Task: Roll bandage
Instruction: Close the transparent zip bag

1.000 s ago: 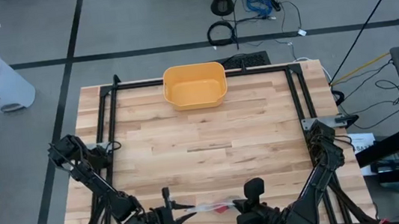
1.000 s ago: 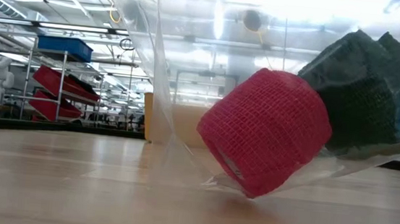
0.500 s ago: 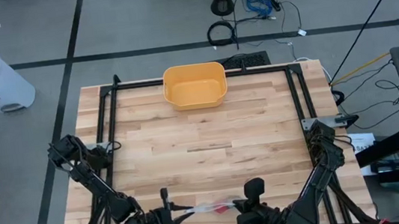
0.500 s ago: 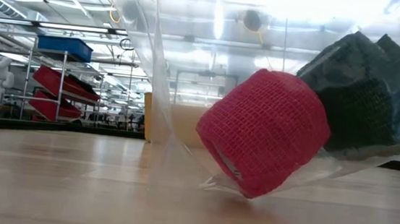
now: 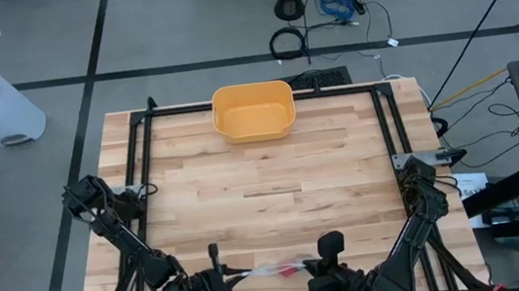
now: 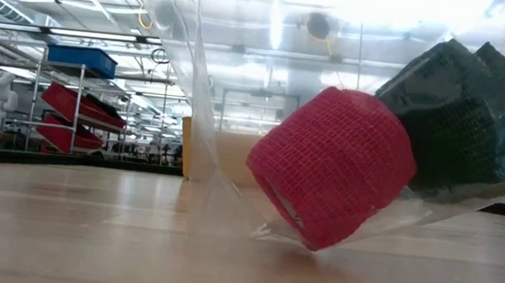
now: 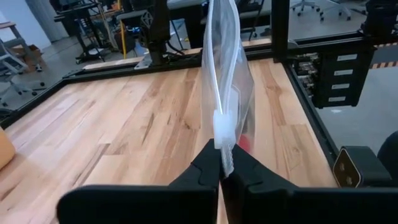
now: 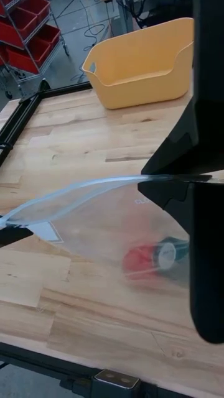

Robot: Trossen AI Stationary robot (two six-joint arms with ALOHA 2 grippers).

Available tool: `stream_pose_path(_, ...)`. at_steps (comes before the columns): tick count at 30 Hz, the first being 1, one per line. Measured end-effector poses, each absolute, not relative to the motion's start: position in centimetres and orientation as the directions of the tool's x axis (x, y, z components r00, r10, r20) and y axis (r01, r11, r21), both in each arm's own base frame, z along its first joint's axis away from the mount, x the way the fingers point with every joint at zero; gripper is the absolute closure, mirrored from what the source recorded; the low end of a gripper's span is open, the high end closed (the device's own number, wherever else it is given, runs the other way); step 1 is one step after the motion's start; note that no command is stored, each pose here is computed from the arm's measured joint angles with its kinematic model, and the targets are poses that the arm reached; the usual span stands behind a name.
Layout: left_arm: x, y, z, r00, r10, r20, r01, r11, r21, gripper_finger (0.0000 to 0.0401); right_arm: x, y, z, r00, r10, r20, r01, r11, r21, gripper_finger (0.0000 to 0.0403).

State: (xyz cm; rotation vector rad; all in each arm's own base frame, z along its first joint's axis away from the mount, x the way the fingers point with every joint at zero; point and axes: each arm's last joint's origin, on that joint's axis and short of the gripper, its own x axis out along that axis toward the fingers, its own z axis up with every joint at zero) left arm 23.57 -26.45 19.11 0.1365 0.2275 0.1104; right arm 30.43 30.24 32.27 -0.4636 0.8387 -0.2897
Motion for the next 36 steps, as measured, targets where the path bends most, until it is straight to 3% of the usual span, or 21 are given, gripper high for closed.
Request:
stream_pose_path(7,23.5,-26.3,19.5,0.969,0.133,-0.21,-0.093,0.978,0.188,0.0399,30.4,30.2,32.3,0.638,-0.422,-0.644,0.095,0.873,-0.478,0.0394)
stream_pose_path(13,23.6,-25.2,21.4,0.971,0.127,-0.203,-0.082,0.973,0.215,0.04,29.8,29.9,33.5,0.655,-0.4,-0.641,0.102,0.887,-0.45,0.0339)
stream_pose_path(18,23.7,-24.0,22.1,0.961,0.094,-0.26,-0.042,0.979,0.197,0.04,29.1,29.4,36.5,0.74,-0.358,-0.57,0.097,0.894,-0.437,0.0299)
stream_pose_path(23,24.0,-23.2,22.8,0.961,0.075,-0.266,-0.021,0.98,0.199,0.04,31.7,29.4,37.2,0.815,-0.328,-0.479,0.113,0.899,-0.424,0.0286)
stream_pose_path(36,24.5,-22.5,23.3,0.958,0.035,-0.286,0.017,0.984,0.178,0.0401,39.7,28.1,32.2,0.806,-0.29,-0.516,0.114,0.932,-0.345,0.027)
